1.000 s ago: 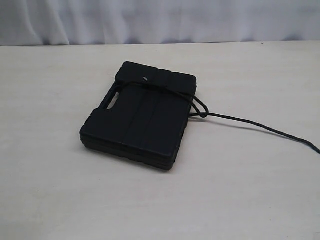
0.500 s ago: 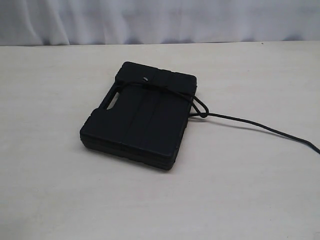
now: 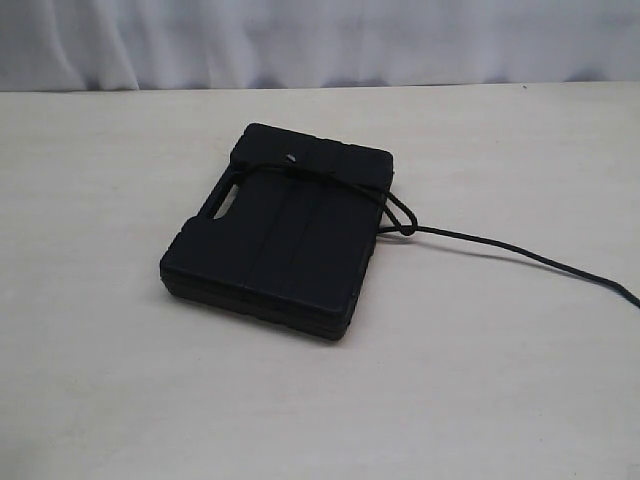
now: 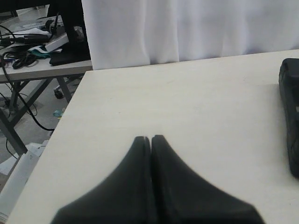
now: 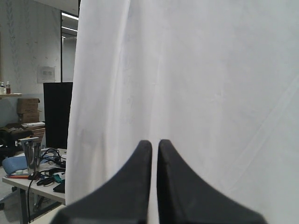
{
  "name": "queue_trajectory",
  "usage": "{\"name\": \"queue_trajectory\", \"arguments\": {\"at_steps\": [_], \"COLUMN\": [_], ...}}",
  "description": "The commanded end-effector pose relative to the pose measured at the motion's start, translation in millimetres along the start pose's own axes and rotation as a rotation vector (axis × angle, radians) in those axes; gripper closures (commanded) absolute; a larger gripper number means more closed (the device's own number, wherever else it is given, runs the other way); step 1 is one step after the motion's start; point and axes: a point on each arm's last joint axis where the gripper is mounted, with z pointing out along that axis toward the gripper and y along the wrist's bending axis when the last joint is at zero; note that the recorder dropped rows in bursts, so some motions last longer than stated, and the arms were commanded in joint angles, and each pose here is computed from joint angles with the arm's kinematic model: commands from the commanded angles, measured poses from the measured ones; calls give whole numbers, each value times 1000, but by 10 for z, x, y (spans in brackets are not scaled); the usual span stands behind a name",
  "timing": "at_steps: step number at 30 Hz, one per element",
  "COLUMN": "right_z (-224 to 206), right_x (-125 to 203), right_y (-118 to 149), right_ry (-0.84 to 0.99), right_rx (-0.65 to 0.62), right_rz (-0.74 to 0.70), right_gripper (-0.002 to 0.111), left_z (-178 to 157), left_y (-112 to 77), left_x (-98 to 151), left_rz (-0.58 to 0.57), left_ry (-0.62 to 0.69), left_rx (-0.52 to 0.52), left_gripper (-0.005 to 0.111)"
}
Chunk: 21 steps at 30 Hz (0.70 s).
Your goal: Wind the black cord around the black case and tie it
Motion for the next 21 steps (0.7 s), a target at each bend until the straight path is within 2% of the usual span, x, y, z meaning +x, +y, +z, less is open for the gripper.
{"name": "queue_trajectory", "arguments": {"at_steps": [1,21], "right_z": [-7,-7], "right_x": [21,21], "right_y": [0,0], "right_ry": [8,8], "right_rx": [-1,-1], "right_rz": [7,7], "right_gripper": [104,104], "left_z": [1,1], "left_y": [4,4], "left_x": [7,14], "left_rz": [-4,-4], "left_ry": [0,8], "left_rx": [-7,-7], "left_gripper": [107,107]}}
